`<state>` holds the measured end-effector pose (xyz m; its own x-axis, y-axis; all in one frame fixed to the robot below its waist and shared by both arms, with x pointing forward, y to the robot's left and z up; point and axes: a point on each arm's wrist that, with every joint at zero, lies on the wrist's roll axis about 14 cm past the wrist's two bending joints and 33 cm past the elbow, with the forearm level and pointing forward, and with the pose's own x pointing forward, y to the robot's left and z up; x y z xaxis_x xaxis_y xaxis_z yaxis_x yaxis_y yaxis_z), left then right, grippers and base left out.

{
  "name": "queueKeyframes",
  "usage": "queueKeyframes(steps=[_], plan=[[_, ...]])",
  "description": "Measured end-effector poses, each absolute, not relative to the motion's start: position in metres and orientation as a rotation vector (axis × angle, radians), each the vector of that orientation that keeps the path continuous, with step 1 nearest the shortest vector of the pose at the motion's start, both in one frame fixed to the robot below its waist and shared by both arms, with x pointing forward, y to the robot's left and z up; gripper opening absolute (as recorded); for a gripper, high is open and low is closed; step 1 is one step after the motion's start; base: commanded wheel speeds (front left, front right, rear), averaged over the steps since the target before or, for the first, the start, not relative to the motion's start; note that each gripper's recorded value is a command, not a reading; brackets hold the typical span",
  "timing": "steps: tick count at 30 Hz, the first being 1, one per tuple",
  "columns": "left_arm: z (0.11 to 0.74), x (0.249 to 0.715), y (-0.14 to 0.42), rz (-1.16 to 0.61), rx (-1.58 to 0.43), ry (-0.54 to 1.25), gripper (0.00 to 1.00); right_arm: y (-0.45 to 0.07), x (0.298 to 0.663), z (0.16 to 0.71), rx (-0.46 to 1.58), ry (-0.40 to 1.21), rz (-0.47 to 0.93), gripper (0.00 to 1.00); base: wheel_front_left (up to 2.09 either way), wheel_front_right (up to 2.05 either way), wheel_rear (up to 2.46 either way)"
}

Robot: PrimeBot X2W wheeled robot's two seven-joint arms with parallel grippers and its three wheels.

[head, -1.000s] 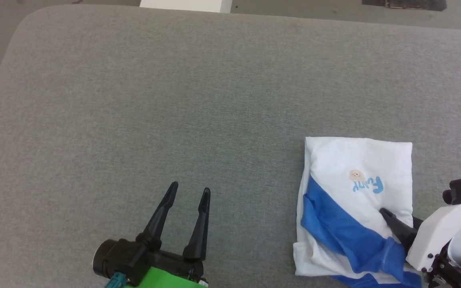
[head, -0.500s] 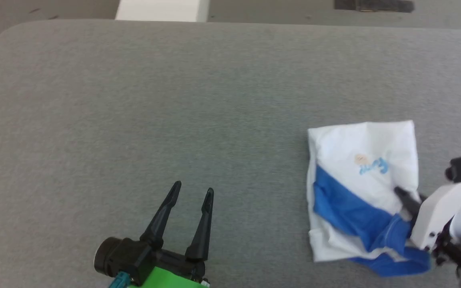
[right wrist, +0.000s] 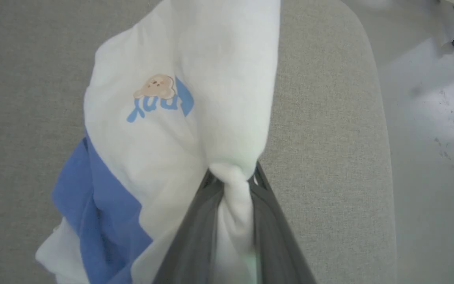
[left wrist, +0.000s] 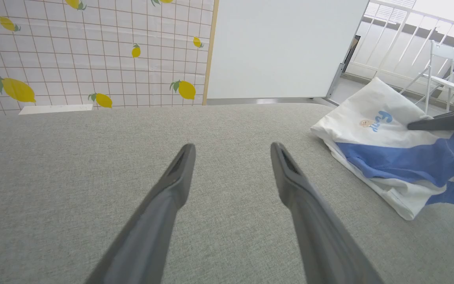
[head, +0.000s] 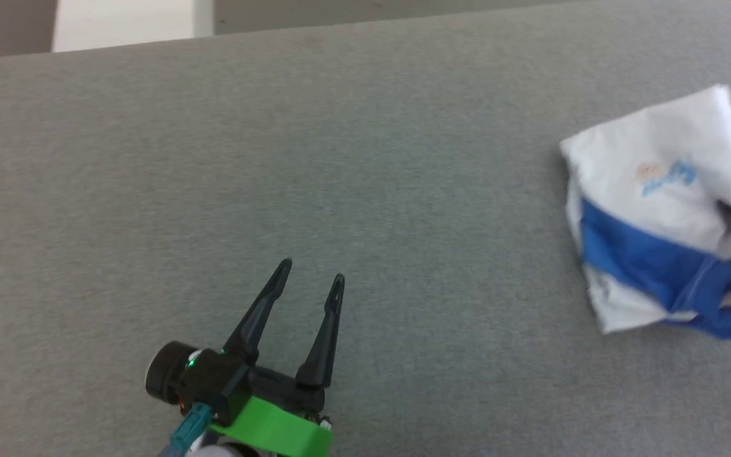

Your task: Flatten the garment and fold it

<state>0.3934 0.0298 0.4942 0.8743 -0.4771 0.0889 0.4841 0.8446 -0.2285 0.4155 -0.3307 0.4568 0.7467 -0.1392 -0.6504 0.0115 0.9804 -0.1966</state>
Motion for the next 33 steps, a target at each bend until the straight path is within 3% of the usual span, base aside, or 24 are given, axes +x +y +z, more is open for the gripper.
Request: queueKeyframes(steps=[11, 23, 24, 27, 33], plan=[[0.466, 0.428, 0.009, -0.577, -0.228, 0.022, 1.0, -0.428, 0.435, 0.475, -0.508, 0.765, -0.248, 0.0, 0.0, 0.0, 0.0], [0.417, 0.46, 0.016, -0.55, -0.183, 0.083, 1.0, -0.483, 0.451, 0.416, -0.599, 0.905, -0.346, 0.0, 0.0, 0.0, 0.0], [0.415, 0.461, 0.017, -0.546, -0.177, 0.084, 1.0, -0.483, 0.453, 0.41, -0.605, 0.915, -0.345, 0.31, 0.0, 0.0, 0.0], [0.409, 0.463, 0.019, -0.537, -0.17, 0.095, 1.0, -0.484, 0.457, 0.398, -0.62, 0.933, -0.344, 1.0, 0.0, 0.0, 0.0], [0.421, 0.465, 0.03, -0.488, -0.137, 0.069, 1.0, -0.483, 0.458, 0.404, -0.601, 0.898, -0.36, 1.0, 0.0, 0.0, 0.0]])
